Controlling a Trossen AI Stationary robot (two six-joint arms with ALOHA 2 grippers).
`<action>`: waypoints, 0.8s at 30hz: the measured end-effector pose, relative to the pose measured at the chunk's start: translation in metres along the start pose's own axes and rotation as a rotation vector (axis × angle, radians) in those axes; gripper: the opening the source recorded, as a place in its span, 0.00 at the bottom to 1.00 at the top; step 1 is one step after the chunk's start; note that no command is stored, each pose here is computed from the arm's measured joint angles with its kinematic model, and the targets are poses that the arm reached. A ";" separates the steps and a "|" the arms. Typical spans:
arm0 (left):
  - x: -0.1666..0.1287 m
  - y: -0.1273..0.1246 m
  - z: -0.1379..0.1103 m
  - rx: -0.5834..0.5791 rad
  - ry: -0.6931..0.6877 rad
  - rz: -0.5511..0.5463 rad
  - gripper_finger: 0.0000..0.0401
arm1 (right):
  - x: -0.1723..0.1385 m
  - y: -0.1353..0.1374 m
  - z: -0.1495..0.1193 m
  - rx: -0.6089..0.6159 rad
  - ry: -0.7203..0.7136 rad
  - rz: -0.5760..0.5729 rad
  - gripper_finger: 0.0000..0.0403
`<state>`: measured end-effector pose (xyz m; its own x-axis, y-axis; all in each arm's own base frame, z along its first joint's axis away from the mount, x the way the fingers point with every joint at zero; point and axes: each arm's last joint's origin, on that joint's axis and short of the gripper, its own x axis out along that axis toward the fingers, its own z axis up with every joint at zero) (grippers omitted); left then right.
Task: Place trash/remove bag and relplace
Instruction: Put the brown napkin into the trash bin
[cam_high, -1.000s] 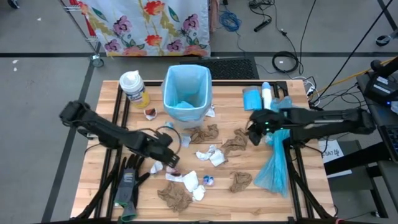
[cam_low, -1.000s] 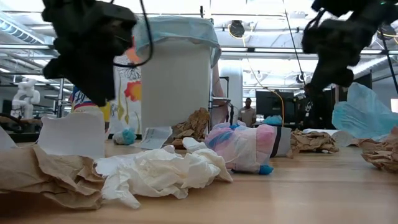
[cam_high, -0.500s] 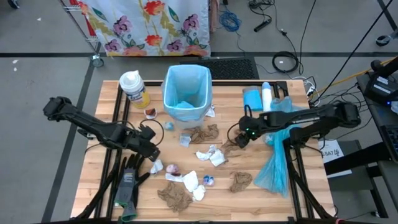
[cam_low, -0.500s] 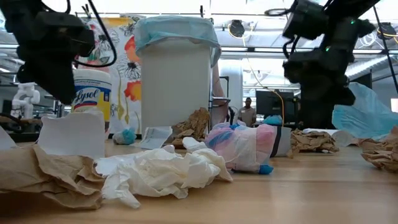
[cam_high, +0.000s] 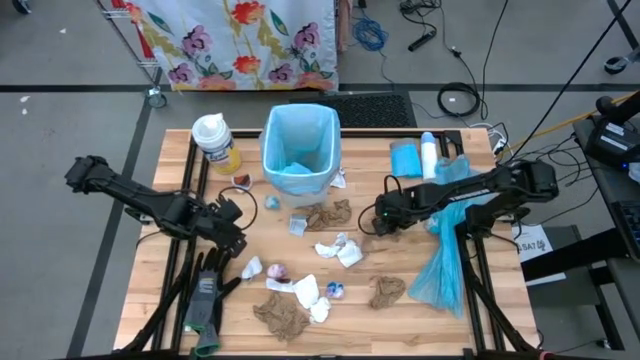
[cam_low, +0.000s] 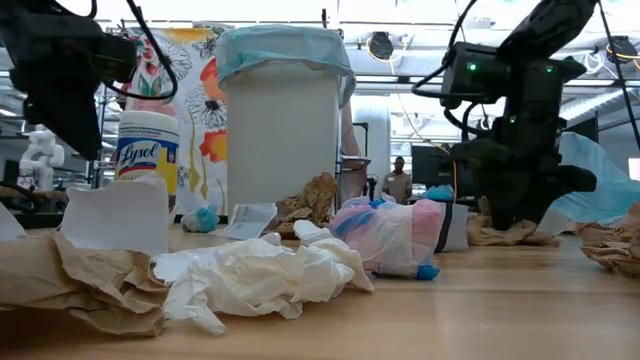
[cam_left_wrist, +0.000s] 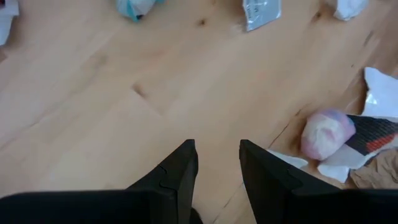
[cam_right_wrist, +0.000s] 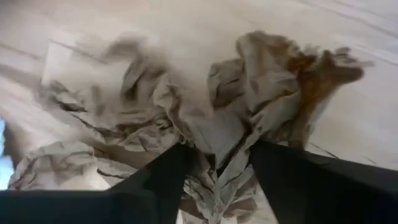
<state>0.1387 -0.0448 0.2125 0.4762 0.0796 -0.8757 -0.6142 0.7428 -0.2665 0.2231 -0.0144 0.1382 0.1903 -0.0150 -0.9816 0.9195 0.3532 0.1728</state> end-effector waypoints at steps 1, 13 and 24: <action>0.000 0.000 0.000 0.016 -0.007 0.003 0.31 | 0.001 0.000 0.000 0.001 -0.001 0.003 0.34; -0.001 -0.001 0.001 0.010 -0.023 -0.005 0.31 | -0.017 -0.001 0.002 -0.012 -0.032 0.065 0.01; 0.000 -0.001 0.001 0.015 -0.020 -0.007 0.31 | -0.131 0.029 0.028 -0.115 -0.203 -0.018 0.00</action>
<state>0.1395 -0.0447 0.2135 0.4925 0.0876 -0.8659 -0.6013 0.7535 -0.2658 0.2348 -0.0279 0.2740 0.2500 -0.2067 -0.9459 0.8804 0.4551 0.1332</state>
